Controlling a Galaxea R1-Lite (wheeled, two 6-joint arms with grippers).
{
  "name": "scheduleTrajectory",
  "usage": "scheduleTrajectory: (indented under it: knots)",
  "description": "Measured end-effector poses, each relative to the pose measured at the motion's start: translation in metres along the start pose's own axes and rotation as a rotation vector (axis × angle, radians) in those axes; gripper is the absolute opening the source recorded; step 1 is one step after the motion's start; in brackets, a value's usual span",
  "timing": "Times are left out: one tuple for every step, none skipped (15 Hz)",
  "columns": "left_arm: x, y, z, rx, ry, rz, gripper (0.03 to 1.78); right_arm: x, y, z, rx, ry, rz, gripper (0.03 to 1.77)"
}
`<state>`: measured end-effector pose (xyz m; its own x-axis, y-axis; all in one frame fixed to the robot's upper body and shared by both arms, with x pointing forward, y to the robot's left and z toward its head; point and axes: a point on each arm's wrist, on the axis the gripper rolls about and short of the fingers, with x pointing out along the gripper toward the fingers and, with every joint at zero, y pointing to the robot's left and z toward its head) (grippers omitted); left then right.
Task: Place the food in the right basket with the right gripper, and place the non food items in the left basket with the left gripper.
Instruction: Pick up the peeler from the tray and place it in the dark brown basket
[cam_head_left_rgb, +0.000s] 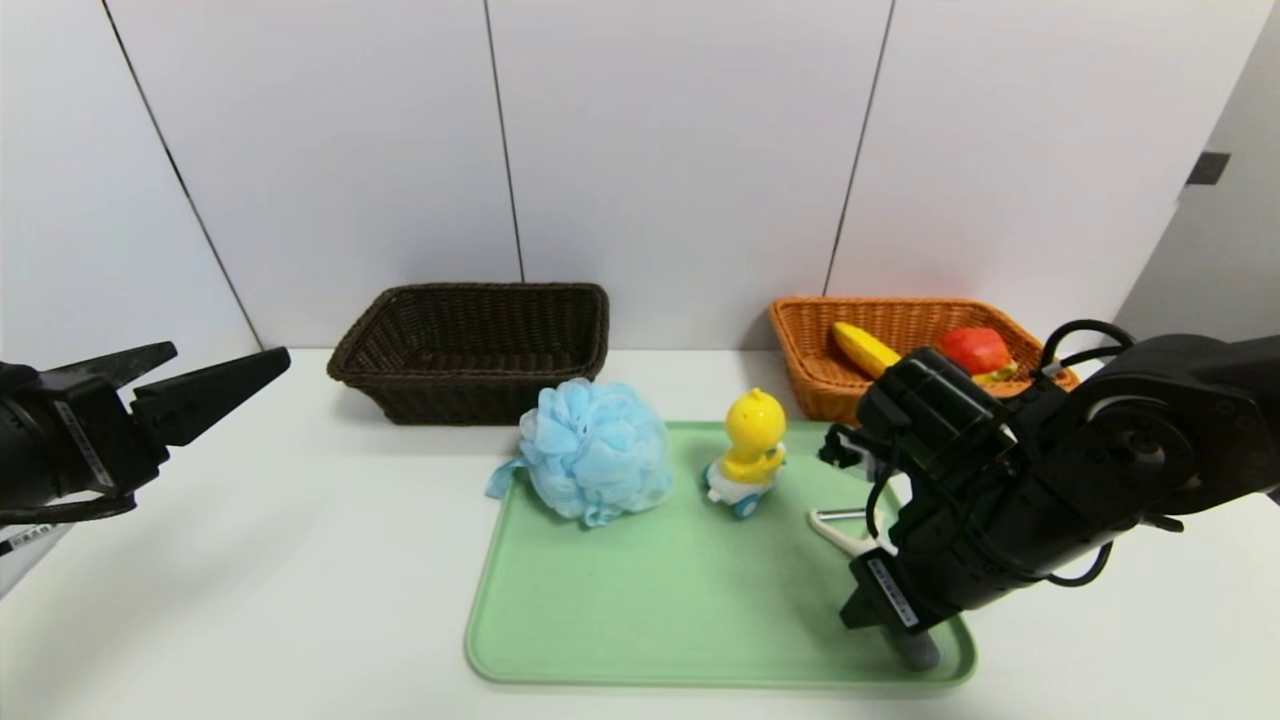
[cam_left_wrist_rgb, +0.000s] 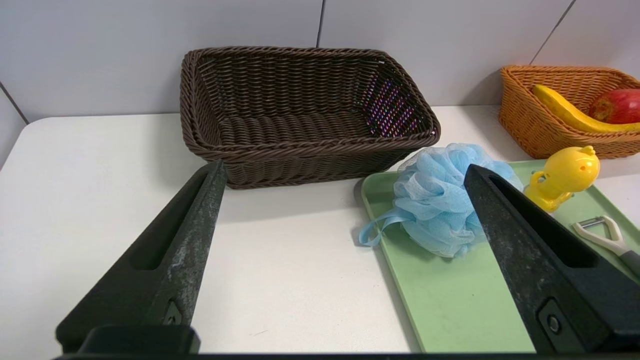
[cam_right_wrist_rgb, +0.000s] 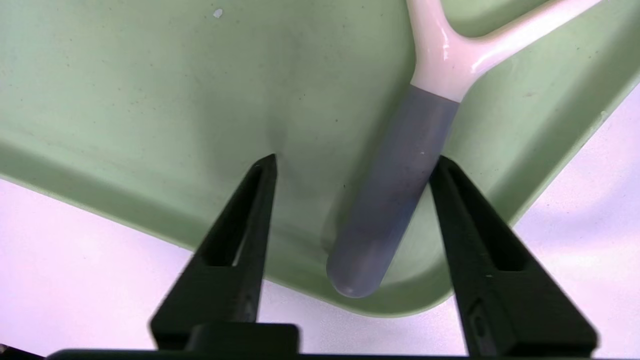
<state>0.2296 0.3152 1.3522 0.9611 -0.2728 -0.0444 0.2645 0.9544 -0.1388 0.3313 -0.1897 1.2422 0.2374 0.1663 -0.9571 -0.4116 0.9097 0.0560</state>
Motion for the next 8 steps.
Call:
scheduleTrajectory:
  knots:
    - [0.0,0.0,0.0,0.0,0.0,0.0,1.69,-0.0001,-0.0004,-0.0002,0.0,-0.002,-0.011,0.85]
    - [0.0,0.0,0.0,0.0,0.0,0.0,1.69,-0.0002,-0.0005,-0.0002,0.0,-0.003,-0.017,0.78]
    - [-0.0001,-0.0001,0.0006,0.001,-0.002,0.0,1.69,-0.0004,-0.0007,-0.0003,-0.001,-0.004,-0.018,0.58]
    - [-0.0002,-0.0002,0.001,0.002,-0.004,-0.001,1.69,-0.0006,-0.0007,-0.0002,-0.001,-0.006,-0.017,0.3]
    - [-0.0003,-0.0002,0.0012,0.001,-0.005,0.0,1.69,-0.0006,-0.0005,-0.0003,-0.002,-0.006,-0.021,0.3]
    - [-0.0005,-0.0002,0.0013,0.002,-0.005,0.0,1.69,-0.0007,-0.0005,-0.0001,-0.003,-0.007,-0.022,0.3]
    - [-0.0007,-0.0003,0.0014,0.002,-0.006,-0.001,1.69,-0.0011,0.0002,0.0005,-0.005,-0.012,-0.021,0.3]
    - [-0.001,-0.0004,0.0015,0.002,-0.007,-0.001,1.69,-0.0021,0.0013,0.0013,-0.009,-0.024,-0.02,0.3]
